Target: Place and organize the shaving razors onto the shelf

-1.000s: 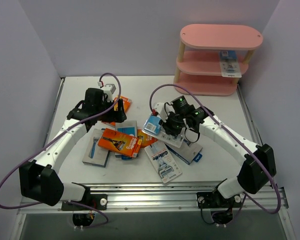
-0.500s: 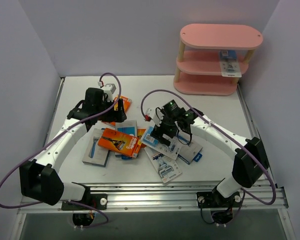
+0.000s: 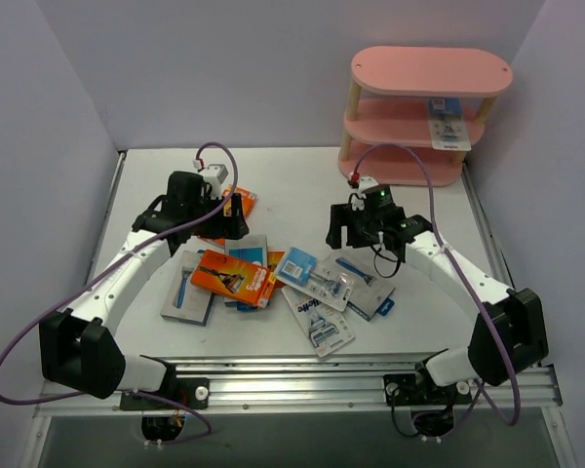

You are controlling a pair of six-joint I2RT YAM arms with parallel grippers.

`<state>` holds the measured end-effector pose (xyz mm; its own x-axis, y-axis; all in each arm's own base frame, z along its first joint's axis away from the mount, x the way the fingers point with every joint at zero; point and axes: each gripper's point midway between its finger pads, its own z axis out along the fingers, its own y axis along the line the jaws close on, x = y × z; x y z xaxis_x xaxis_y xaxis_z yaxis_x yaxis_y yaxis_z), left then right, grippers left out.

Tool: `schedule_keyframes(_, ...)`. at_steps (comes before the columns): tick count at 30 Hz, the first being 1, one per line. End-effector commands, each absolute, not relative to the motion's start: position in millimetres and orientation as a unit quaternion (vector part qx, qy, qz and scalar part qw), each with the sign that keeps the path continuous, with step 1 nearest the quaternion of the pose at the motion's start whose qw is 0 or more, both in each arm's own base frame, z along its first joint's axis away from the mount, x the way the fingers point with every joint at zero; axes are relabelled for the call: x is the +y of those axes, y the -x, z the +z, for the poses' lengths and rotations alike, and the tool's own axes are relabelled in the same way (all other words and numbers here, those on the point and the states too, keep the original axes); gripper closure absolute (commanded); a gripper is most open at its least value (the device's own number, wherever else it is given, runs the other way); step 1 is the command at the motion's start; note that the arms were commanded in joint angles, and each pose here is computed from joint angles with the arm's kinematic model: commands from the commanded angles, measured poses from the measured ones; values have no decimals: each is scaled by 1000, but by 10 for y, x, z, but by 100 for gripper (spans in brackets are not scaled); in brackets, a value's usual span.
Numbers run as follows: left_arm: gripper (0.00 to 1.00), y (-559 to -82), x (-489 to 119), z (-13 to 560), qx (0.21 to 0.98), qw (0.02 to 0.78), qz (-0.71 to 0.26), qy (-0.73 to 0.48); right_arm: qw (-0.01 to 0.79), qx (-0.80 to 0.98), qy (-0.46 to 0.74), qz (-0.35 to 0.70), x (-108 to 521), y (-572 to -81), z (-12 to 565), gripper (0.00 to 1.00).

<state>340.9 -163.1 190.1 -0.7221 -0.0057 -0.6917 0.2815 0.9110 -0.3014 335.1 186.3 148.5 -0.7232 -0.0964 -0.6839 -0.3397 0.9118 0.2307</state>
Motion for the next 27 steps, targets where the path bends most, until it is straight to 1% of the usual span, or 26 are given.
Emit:
schedule_keyframes(1,6,-3470,-1707,2072,895,383,-210,-88,366,896,-33,251,1962,-3223,1626,28)
schedule_keyframes(2,6,-3468,-1706,2069,895,383,-209,-89,365,890,-71,263,1952,-3200,1646,28)
schedule_keyframes(4,6,-3466,-1706,2071,895,383,-210,-88,377,879,-101,274,1905,-3141,1708,31)
schedule_keyframes(5,6,-3463,-1716,2075,894,383,-213,-89,370,880,-123,270,1855,-3085,1635,32)
schedule_keyframes(7,6,-3464,-1726,2071,895,382,-214,-90,380,873,-143,272,1788,-3014,1698,34)
schedule_keyframes(8,6,-3463,-1728,2072,895,382,-214,-90,374,874,-152,271,1759,-2947,1627,35)
schedule_keyframes(10,6,-3457,-1732,2084,894,382,-216,-90,376,860,-178,294,1748,-2858,1692,38)
schedule_keyframes(11,6,-3454,-1740,2092,893,383,-218,-91,368,862,-189,294,1722,-2787,1592,40)
schedule_keyframes(12,6,-3451,-1742,2087,893,382,-218,-92,369,852,-206,311,1730,-2737,1645,40)
schedule_keyframes(15,6,-3442,-1754,2090,892,383,-220,-93,369,842,-233,318,1687,-2620,1542,43)
schedule_keyframes(22,6,-3416,-1816,2075,892,380,-223,-101,343,836,-260,341,1849,-2397,1339,45)
schedule_keyframes(24,6,-3404,-1842,2069,892,379,-224,-105,350,828,-273,343,1838,-2388,1319,45)
schedule_keyframes(25,6,-3397,-1846,2071,892,379,-223,-107,343,830,-278,341,1829,-2345,1225,46)
schedule_keyframes(27,6,-3396,-1856,2072,891,380,-222,-108,340,818,-291,360,1855,-2314,1241,46)
